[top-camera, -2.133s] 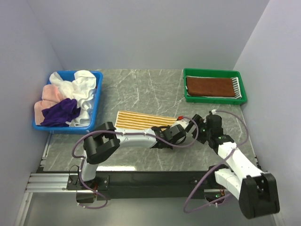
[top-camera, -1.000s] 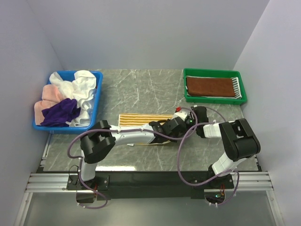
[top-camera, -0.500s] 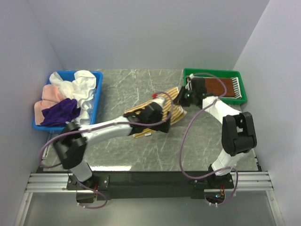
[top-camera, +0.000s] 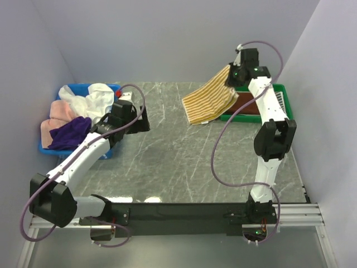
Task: Fold and stack the towels
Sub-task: Neatly place the folded towel into the bin
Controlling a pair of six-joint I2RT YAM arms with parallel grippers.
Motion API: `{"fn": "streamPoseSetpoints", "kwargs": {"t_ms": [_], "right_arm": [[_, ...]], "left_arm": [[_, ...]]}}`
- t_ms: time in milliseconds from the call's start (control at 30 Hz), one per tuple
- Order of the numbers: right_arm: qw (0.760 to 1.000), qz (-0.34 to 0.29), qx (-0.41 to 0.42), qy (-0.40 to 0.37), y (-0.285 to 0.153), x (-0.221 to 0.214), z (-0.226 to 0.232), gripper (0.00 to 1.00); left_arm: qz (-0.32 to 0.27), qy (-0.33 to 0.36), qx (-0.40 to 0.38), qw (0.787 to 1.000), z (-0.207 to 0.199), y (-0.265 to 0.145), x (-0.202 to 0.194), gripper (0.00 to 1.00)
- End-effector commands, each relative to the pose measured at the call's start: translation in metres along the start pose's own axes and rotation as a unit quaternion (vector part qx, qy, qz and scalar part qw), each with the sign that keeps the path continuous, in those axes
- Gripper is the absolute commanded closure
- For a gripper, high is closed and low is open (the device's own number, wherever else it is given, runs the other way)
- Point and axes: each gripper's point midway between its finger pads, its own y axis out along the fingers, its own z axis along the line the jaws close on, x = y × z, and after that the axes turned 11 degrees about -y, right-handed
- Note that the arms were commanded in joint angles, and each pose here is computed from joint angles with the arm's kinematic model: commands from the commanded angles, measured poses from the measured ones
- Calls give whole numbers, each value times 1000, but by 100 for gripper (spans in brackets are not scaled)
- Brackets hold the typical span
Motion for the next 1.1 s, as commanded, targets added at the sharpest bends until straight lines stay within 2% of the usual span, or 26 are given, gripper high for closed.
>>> {"fn": "streamPoseSetpoints", "kwargs": {"t_ms": [0, 133, 533, 700, 1067], "right_arm": [[996, -3, -79, -47, -37, 23, -45, 100], [993, -23, -101, -48, -52, 38, -70, 100], [988, -56, -109, -96, -73, 59, -130, 100], [989, -70, -99, -87, -76, 62, -143, 100], [979, -74, -152, -116, -84, 68, -173, 100]], "left_arm": [[22, 5, 5, 1000, 18, 11, -15, 0], [54, 0, 24, 998, 29, 23, -28, 0], [74, 7, 63, 995, 46, 39, -43, 1], [86, 8, 68, 994, 48, 46, -48, 1], [91, 13, 79, 993, 53, 53, -53, 1]]}}
